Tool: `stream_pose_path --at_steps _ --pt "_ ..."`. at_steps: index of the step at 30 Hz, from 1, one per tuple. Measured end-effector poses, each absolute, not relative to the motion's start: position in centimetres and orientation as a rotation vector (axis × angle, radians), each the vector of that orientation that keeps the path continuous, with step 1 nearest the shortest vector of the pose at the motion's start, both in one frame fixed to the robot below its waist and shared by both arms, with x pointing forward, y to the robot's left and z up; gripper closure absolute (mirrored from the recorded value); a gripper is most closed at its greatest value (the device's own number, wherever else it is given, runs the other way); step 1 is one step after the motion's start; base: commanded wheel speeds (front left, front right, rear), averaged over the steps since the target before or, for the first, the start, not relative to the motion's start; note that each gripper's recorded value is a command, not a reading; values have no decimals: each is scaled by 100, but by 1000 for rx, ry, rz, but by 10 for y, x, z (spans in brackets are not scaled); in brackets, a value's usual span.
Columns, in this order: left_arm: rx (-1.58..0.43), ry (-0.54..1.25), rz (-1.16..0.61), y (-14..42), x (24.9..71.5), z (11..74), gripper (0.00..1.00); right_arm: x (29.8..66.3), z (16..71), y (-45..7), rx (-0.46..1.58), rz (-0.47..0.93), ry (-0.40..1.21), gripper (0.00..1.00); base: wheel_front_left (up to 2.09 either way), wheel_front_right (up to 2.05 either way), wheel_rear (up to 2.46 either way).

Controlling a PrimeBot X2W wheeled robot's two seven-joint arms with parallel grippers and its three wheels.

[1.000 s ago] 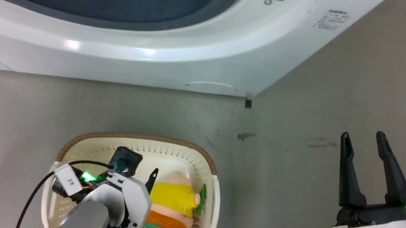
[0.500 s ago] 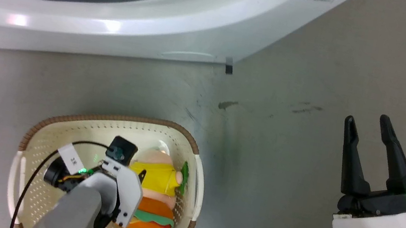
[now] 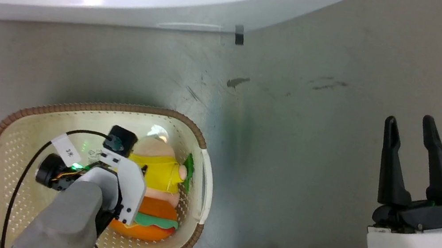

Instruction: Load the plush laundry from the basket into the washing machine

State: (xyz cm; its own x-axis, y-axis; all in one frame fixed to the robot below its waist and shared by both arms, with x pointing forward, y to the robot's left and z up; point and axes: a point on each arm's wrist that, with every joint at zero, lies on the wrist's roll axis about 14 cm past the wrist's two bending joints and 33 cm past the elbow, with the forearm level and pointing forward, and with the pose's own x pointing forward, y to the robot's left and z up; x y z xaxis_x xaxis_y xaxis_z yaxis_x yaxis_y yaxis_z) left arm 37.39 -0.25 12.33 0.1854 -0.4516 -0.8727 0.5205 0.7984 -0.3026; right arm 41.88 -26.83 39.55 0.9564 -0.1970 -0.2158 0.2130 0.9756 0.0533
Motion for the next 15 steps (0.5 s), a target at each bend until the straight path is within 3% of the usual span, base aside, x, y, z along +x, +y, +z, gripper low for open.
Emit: stream_pose_path --at_steps 14,15 --pt "61 1438 -771 -19 332 76 3 422 373 -282 63 -250 241 0 0 0 0" --pt "67 1440 -782 -20 332 73 85 422 371 -283 61 -253 244 0 0 0 0"
